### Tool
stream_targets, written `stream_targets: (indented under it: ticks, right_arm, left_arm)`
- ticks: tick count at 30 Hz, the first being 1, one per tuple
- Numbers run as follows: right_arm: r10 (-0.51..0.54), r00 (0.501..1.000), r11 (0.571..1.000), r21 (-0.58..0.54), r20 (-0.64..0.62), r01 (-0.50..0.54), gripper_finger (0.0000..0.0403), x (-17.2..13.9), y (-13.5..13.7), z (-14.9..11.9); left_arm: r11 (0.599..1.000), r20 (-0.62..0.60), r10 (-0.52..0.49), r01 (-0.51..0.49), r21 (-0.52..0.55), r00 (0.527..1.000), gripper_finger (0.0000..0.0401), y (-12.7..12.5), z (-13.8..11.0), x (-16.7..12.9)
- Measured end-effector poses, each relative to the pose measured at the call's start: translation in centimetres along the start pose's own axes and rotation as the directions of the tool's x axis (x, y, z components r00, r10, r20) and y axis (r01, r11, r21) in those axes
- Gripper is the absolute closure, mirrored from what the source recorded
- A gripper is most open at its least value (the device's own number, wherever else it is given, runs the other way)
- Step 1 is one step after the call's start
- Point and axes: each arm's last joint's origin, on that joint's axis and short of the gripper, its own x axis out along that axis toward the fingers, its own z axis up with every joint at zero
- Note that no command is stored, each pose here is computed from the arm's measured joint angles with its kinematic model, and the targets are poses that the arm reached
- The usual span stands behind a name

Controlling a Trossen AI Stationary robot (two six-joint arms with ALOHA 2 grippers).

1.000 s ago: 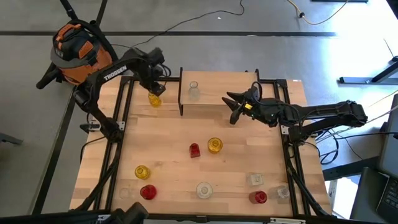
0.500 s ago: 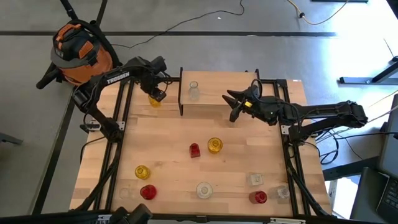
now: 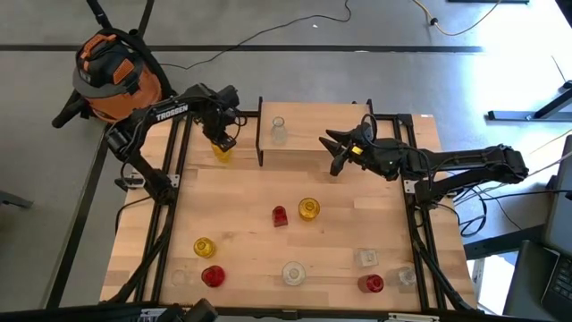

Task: Sort vases onto shelf
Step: Put the yellow vase on the shelf

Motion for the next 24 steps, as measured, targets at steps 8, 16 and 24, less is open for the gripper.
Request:
stream_targets:
  ticks: [8, 16, 24]
  right_arm:
    - [0.005, 1.000, 1.000, 0.012, 0.017, -0.005, 0.0286, 0.0, 0.1, 0.2]
    - [0.187, 0.968, 0.973, 0.102, 0.169, -0.205, 0.0286, -0.3, 0.9, 2.1]
    - [0.326, 0.880, 0.911, 0.133, 0.346, -0.390, 0.0285, -0.4, 1.9, 4.7]
  left_arm:
    - [0.997, 0.134, -0.055, 0.048, 0.057, 0.989, 0.0394, -2.4, -3.1, -3.8]
    - [0.860, 0.398, -0.492, 0.360, 0.362, 0.775, 0.0394, -5.9, -8.1, -12.2]
    - [0.615, 0.513, -0.784, 0.333, 0.714, 0.350, 0.0394, -8.3, -12.3, -20.4]
